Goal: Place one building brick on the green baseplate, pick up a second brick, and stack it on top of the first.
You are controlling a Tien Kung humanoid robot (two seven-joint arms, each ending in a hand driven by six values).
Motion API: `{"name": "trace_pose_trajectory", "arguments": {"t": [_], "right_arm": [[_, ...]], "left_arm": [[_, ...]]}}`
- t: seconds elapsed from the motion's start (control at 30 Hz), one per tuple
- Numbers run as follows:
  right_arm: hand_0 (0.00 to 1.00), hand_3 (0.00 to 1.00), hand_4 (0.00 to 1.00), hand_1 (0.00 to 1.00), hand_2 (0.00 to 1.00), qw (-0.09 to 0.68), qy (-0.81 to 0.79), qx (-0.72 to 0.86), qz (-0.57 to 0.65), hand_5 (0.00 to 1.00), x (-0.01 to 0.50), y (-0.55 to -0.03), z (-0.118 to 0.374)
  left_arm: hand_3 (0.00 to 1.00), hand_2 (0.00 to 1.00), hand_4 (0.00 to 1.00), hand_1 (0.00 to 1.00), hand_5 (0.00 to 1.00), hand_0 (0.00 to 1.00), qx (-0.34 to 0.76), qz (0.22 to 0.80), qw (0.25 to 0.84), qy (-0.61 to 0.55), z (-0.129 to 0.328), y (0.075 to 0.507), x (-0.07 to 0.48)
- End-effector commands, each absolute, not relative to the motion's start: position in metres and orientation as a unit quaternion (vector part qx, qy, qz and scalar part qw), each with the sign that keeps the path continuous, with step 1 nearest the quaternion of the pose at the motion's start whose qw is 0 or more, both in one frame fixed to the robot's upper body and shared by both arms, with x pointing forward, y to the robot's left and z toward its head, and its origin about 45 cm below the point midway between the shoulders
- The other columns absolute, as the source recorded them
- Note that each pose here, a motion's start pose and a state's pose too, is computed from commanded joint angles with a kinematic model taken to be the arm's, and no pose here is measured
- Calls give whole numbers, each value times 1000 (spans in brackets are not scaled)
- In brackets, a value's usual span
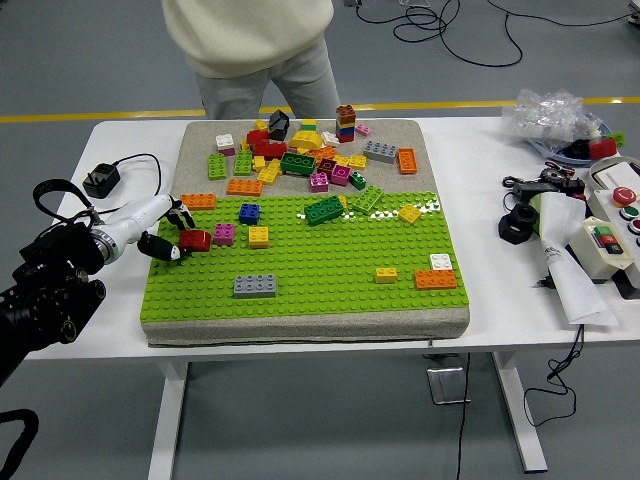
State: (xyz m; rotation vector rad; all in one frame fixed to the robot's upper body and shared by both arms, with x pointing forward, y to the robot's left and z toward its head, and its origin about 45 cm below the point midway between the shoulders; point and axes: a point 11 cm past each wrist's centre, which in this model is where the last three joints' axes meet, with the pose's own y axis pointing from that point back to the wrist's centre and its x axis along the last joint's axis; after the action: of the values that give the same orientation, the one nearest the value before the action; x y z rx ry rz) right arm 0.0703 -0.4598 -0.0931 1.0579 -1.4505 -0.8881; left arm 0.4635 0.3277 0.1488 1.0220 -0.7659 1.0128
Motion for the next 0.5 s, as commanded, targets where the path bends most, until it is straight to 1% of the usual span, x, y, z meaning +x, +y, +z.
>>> {"name": "trace_pose_trajectory", "arguments": {"t": [0.03,0.07,0.23,0.27,0.43,0.47,0.5], "right_arm": [[761,695,947,692,736,539,-610,445,-374,685,70,-460,-93],[760,696,947,692,736,539,-610,445,-374,685,70,-460,-93],[760,696,947,692,736,540,-609,444,-374,685,69,-460,-93],[760,696,947,692,736,540,-609,444,-374,685,69,-460,-93],[760,696,947,692,736,540,-609,445,-374,685,69,-460,-93],[760,696,947,691,736,540,-609,445,-374,685,69,-460,-93],[760,696,947,691,736,540,-609,445,-374,685,69,-460,-93]], "left_arm": [[521,536,726,646,132,788,455,453,687,-341,149,327,463],[511,533,717,627,138,729,455,453,687,-341,149,327,463],[511,533,717,627,138,729,449,455,691,-336,148,326,463],[500,528,691,572,142,681,448,456,692,-335,148,325,463],[500,528,691,572,142,681,443,460,695,-331,148,325,462],[486,516,631,550,136,639,442,461,695,-330,148,325,462],[486,516,631,550,136,639,440,463,696,-328,148,325,462]]}}
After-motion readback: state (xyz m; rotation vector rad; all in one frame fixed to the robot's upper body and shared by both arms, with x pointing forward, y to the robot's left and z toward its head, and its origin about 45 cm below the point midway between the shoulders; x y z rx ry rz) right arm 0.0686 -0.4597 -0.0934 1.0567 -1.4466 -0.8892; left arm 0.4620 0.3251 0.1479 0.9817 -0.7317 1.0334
